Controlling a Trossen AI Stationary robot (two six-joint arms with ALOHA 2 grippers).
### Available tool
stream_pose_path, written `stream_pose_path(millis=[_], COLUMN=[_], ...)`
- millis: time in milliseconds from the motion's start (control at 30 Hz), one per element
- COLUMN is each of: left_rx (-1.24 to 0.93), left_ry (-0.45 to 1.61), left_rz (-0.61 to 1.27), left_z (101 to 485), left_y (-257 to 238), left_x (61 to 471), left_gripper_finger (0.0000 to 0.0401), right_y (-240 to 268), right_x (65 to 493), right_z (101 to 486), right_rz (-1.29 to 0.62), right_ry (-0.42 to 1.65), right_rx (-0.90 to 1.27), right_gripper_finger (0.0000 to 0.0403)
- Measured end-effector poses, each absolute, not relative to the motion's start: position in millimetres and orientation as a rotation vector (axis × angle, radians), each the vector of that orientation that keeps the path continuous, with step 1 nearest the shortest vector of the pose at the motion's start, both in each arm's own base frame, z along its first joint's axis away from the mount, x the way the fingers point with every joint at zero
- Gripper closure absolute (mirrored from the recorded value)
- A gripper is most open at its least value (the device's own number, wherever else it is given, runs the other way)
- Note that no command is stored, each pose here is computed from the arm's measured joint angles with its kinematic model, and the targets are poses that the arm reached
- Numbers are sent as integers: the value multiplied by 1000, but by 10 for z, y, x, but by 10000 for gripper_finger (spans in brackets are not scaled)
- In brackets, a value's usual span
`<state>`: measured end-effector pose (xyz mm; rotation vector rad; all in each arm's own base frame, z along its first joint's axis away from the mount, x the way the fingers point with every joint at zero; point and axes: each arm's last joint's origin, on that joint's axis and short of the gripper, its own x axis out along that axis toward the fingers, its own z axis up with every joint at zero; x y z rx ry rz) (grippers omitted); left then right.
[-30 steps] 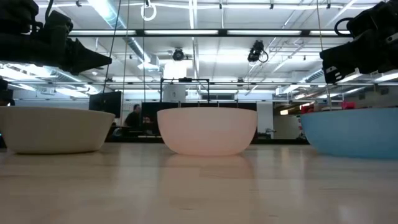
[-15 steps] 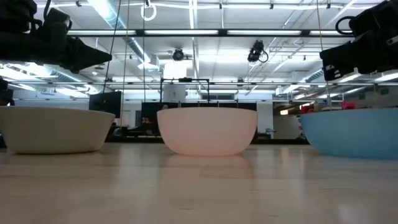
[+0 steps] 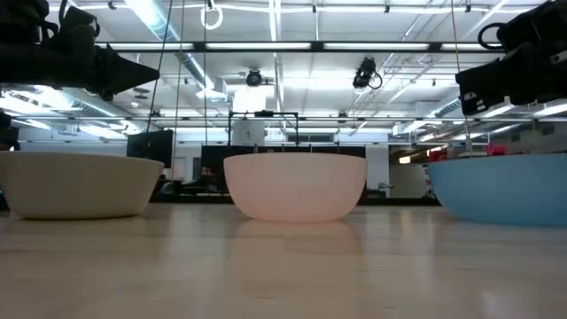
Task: Nest bowls inside each other
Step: Stack the blue bowl on the orange bowl
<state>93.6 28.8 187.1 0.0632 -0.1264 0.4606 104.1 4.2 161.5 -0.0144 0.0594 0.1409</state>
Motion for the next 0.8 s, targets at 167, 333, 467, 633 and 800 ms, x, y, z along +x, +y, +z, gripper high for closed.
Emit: stream_pose_path(millis=[167, 333, 467, 633, 800], left_rx=[63, 64, 64, 64, 64], left_ry=[-126, -126, -126, -126, -126], left_rz=[460, 461, 461, 460, 461], left_z=[1871, 1871, 1871, 1871, 1871], left_y=[288, 288, 288, 288, 288], left_x=[936, 936, 936, 936, 936], left_gripper_finger=[371, 379, 379, 371, 367], right_y=[42, 42, 41, 41, 41], right_x=[1041, 1041, 1043, 1043, 1043], right_z=[1620, 1622, 1654, 1679, 1679], right_rz=[141, 141, 140, 140, 140], right_ry=[53, 51, 18, -7, -8], right_rx=[-25, -25, -28, -29, -30], right_gripper_finger=[388, 388, 388, 388, 388])
